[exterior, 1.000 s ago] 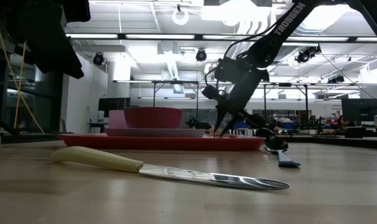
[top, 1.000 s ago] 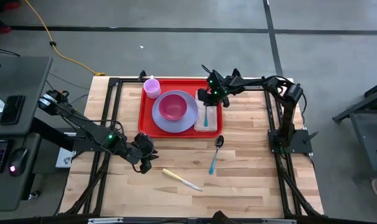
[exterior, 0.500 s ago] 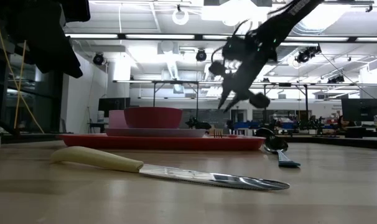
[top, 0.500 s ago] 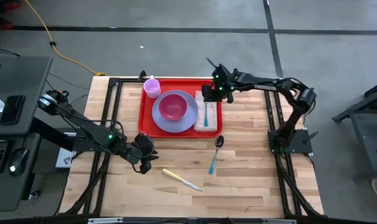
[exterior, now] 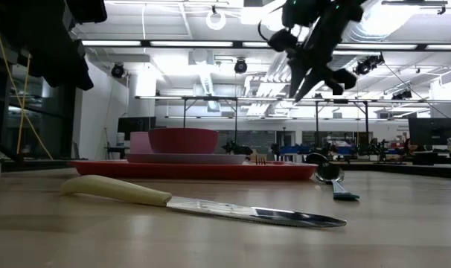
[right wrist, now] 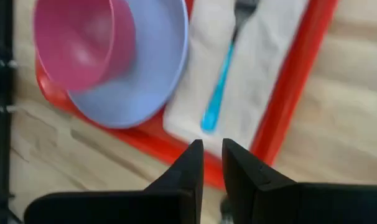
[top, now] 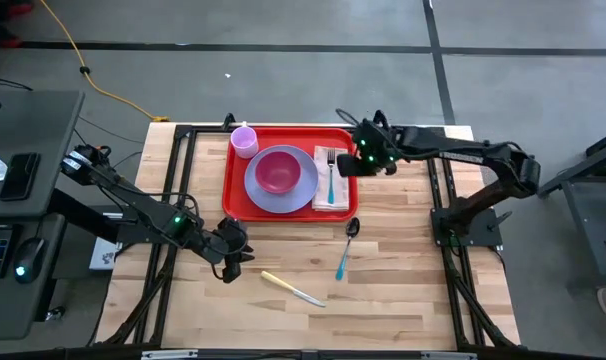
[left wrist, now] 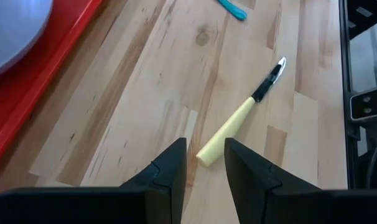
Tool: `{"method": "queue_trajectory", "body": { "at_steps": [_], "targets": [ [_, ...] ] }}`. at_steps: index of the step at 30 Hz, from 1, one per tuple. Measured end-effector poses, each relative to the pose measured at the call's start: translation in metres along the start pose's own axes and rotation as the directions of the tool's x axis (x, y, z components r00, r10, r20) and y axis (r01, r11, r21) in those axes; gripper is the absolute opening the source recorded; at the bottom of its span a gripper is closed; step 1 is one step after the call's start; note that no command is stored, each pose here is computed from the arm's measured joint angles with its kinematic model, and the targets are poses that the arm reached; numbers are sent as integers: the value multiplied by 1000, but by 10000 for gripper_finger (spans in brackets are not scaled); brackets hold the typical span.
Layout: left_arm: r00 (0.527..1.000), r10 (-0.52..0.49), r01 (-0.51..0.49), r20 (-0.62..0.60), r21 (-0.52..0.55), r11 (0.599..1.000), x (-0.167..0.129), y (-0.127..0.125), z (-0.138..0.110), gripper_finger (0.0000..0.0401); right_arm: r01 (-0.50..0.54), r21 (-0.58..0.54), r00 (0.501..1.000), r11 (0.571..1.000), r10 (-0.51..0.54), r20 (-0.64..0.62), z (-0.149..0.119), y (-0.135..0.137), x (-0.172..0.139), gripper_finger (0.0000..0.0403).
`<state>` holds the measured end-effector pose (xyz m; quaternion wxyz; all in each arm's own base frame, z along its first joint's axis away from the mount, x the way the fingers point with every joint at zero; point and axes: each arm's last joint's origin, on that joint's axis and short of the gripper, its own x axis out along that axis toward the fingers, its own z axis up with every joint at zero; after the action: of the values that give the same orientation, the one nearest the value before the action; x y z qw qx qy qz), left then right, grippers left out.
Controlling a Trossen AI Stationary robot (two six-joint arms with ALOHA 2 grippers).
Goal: Set up tray
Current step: Put the blue spoon on the brown napkin
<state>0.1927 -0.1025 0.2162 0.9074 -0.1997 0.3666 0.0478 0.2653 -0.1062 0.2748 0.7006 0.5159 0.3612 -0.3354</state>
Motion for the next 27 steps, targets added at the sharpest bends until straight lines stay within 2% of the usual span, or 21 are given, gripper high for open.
{"method": "queue_trajectory", "body": {
  "at_steps": [4,10,14,17,21,27],
  "targets": [
    [1000,-11,11,-12,6,1000,0,0,0,138,30,2,999,1000,-30,-37,-25,7,-6,34],
    [999,-31,32,-35,27,999,1,-1,-1,138,18,-33,997,999,-20,-72,-57,22,-7,39],
    [999,-36,38,-39,50,998,0,-1,-1,138,18,-103,997,995,-25,-69,-73,28,-8,37],
    [999,-35,38,-38,67,997,0,-1,-1,138,17,-144,997,989,-27,-69,-83,31,-8,35],
    [998,-53,55,-20,92,994,0,-3,1,138,6,-133,995,991,-19,-97,-93,34,-9,38],
    [990,-123,111,66,167,980,0,-10,9,138,-3,-136,995,991,-12,-103,-96,35,-9,45]
  ]
}}
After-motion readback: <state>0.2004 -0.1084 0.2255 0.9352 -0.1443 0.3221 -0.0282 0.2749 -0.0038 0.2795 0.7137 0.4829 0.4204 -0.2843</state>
